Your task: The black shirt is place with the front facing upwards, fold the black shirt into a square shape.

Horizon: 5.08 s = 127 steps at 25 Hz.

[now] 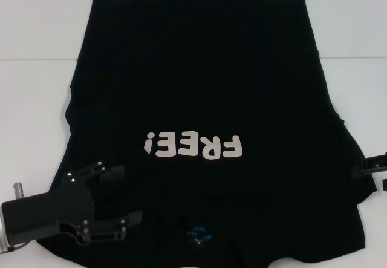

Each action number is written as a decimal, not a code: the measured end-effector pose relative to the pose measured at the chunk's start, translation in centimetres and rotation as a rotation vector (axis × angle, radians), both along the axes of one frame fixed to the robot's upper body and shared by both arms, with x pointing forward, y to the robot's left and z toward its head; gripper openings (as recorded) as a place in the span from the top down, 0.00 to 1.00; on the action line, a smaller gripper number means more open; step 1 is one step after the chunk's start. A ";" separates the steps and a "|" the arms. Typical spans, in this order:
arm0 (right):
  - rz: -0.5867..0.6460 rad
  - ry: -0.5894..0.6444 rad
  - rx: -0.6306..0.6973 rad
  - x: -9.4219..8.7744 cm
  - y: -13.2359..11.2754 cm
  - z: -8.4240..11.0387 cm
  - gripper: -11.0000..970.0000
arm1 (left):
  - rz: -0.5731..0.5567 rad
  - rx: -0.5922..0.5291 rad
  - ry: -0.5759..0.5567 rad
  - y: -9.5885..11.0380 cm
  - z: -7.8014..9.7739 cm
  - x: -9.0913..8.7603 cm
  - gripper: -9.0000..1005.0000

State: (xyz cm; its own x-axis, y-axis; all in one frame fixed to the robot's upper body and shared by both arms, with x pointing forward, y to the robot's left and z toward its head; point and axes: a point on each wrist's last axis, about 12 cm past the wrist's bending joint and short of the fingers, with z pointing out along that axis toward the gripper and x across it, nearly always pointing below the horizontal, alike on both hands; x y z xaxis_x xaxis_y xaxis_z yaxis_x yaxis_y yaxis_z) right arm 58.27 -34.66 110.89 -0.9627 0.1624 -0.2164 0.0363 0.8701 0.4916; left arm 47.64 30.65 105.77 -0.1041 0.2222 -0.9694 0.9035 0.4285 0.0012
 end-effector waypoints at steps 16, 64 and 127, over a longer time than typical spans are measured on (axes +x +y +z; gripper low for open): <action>0.036 -0.006 -0.011 1.0 1.5 -0.3 0.05 | 0.011 -0.005 0.001 0.1 -0.1 0.0 0.08; 0.090 -0.034 -0.099 1.5 1.7 0.1 0.95 | 0.042 -0.035 0.010 0.2 -0.2 0.2 0.08; 0.805 -0.970 0.321 -5.8 10.3 -5.1 0.19 | 0.350 -0.365 0.982 6.5 3.0 1.6 0.08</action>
State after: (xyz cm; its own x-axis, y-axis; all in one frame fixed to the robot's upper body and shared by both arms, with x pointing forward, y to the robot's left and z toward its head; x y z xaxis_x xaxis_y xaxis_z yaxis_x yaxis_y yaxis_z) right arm 52.49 -24.36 105.80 -0.2871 -0.2100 -0.9346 -0.9235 0.3199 0.2118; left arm 49.28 37.13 108.78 -0.8658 -0.2522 -0.4322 0.2712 0.4893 -0.8289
